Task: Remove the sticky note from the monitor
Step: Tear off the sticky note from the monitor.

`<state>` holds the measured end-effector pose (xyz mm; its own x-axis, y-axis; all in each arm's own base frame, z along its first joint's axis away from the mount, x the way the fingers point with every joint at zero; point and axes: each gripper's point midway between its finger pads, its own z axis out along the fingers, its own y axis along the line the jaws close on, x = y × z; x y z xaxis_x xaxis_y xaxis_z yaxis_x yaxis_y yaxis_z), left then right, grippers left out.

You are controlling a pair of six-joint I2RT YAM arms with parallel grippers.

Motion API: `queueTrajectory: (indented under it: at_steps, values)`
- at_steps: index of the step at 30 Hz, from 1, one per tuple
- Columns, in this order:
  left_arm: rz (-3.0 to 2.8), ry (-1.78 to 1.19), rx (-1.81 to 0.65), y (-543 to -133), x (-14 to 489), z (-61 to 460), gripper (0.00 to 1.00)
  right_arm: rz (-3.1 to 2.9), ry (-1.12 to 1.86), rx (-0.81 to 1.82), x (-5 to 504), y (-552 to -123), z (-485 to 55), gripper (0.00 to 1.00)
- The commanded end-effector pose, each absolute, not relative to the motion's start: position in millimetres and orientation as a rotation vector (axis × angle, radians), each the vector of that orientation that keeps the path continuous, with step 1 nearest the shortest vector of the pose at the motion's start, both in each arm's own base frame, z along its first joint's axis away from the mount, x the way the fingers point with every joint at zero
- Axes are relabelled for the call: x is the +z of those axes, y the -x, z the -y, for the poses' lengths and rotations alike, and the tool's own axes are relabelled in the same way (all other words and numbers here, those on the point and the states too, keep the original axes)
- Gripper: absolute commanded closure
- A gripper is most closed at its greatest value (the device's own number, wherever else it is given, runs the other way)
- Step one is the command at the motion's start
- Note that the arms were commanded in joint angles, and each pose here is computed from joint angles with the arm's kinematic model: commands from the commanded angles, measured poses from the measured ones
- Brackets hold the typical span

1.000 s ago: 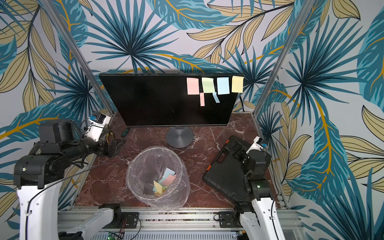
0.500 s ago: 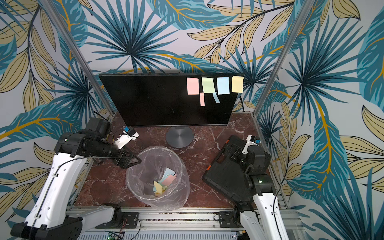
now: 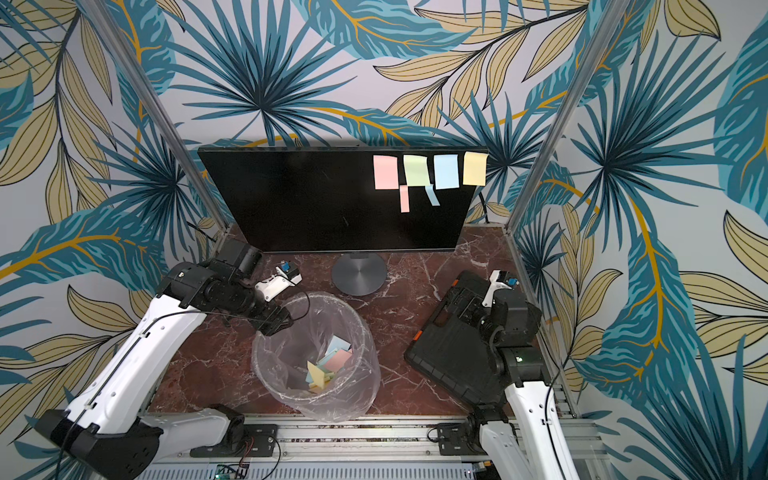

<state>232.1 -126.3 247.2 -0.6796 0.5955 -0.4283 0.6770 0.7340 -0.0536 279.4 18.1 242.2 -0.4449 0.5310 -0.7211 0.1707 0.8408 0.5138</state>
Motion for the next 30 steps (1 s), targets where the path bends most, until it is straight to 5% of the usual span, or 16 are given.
queueTrajectory:
  at_steps: [1,18,30]
  values:
    - [-2.553,-0.970,-0.296,-240,242,131,0.27,-2.033,-0.490,0.439,248,-275,-18,0.00]
    - [-2.572,-0.992,-0.300,-240,240,136,0.56,-1.981,-0.428,0.561,291,-268,-35,0.00]
    - [-2.569,-0.991,-0.307,-242,241,138,0.58,-1.760,-0.489,0.833,385,-289,-51,0.09]
